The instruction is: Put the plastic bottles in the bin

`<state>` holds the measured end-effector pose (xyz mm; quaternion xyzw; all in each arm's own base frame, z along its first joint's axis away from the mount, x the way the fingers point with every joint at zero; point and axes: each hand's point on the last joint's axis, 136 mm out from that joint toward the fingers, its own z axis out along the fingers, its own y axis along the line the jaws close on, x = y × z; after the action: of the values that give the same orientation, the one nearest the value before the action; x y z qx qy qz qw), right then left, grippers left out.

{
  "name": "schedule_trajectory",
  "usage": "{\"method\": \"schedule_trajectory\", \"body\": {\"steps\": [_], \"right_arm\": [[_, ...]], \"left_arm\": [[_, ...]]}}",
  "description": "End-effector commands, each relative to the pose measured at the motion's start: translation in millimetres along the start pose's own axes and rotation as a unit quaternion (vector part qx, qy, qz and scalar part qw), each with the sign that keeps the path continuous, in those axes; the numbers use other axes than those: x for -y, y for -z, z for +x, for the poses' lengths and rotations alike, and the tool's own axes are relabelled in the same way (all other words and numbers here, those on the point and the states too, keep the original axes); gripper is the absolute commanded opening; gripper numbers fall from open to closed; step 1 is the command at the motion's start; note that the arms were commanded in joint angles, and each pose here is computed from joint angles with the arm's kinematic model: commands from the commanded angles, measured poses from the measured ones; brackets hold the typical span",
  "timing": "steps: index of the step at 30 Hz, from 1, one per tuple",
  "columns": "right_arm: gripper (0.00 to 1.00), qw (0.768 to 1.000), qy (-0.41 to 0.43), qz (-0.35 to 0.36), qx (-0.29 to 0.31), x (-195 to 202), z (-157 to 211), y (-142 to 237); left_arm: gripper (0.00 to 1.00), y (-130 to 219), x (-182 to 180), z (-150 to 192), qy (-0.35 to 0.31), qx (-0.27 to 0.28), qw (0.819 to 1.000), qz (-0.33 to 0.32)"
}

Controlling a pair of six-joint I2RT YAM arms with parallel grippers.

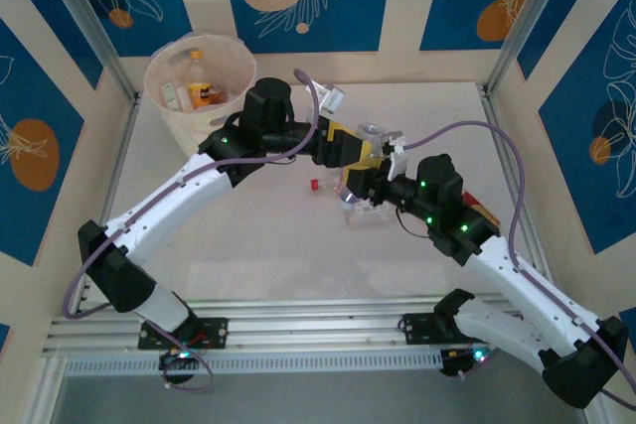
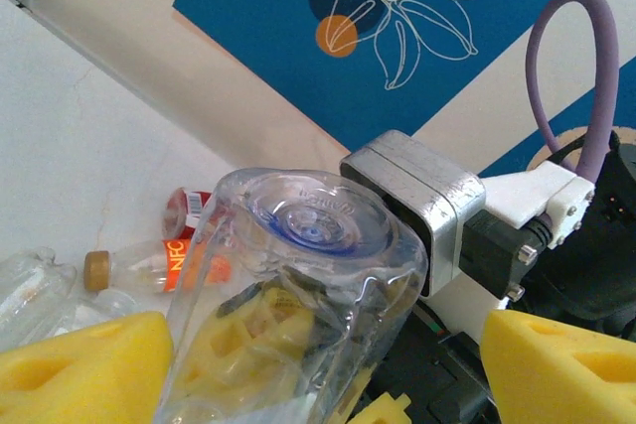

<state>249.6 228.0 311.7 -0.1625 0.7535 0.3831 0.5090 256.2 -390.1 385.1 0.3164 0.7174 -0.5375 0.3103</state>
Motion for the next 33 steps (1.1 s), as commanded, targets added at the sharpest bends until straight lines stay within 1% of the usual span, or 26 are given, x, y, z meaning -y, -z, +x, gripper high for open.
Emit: {"method": "schedule_trajectory", "body": {"steps": [1, 3, 6, 8, 16, 20, 24, 29, 31, 33], "right_arm": [[0.41, 0.998, 0.030, -0.044, 0.035, -27.3, -26.3, 6.6], [0.42, 0.998, 0.032, -0.040, 0.034, -26.3, -25.8, 8.4], [0.42, 0.998, 0.031, -0.037, 0.034, -25.5, -25.0, 10.3], [0.42, 0.998, 0.030, -0.039, 0.034, -26.1, -25.1, 10.5], [0.42, 0.998, 0.025, -0.049, 0.034, -30.2, -27.4, 7.0], [0.42, 0.997, 0.023, -0.061, 0.031, -34.5, -28.4, 3.4], [0.42, 0.997, 0.020, -0.072, 0.022, -37.9, -26.4, -0.9], [0.42, 0.997, 0.018, -0.071, 0.014, -38.1, -23.0, -2.0], [0.42, 0.998, 0.018, -0.067, 0.013, -36.3, -21.6, -1.5], [0.42, 0.998, 0.017, -0.066, 0.013, -36.1, -20.9, -0.6]], "left_arm": [[0.93, 0.3, -13.2, 12.4, 0.005, -0.022, 0.999, -0.026], [0.99, 7.3, -21.0, 10.1, 0.014, -0.010, 0.999, -0.034], [1.00, 14.1, -22.7, 8.1, 0.012, -0.004, 0.999, -0.035], [1.00, 13.4, -18.3, 8.9, 0.009, -0.006, 1.000, -0.021], [0.95, 8.2, 1.2, 15.4, -0.008, -0.028, 0.998, 0.048], [0.90, 4.3, 1.7, 15.9, -0.010, -0.032, 0.998, 0.058], [0.88, 0.1, -1.1, 13.4, -0.007, -0.032, 0.998, 0.060], [0.78, -1.7, -3.4, 7.9, -0.004, -0.023, 0.998, 0.055], [0.67, -1.6, -3.9, 5.8, -0.003, -0.018, 0.998, 0.052], [0.65, -0.6, -3.5, 3.2, -0.001, -0.011, 0.999, 0.050]]}}
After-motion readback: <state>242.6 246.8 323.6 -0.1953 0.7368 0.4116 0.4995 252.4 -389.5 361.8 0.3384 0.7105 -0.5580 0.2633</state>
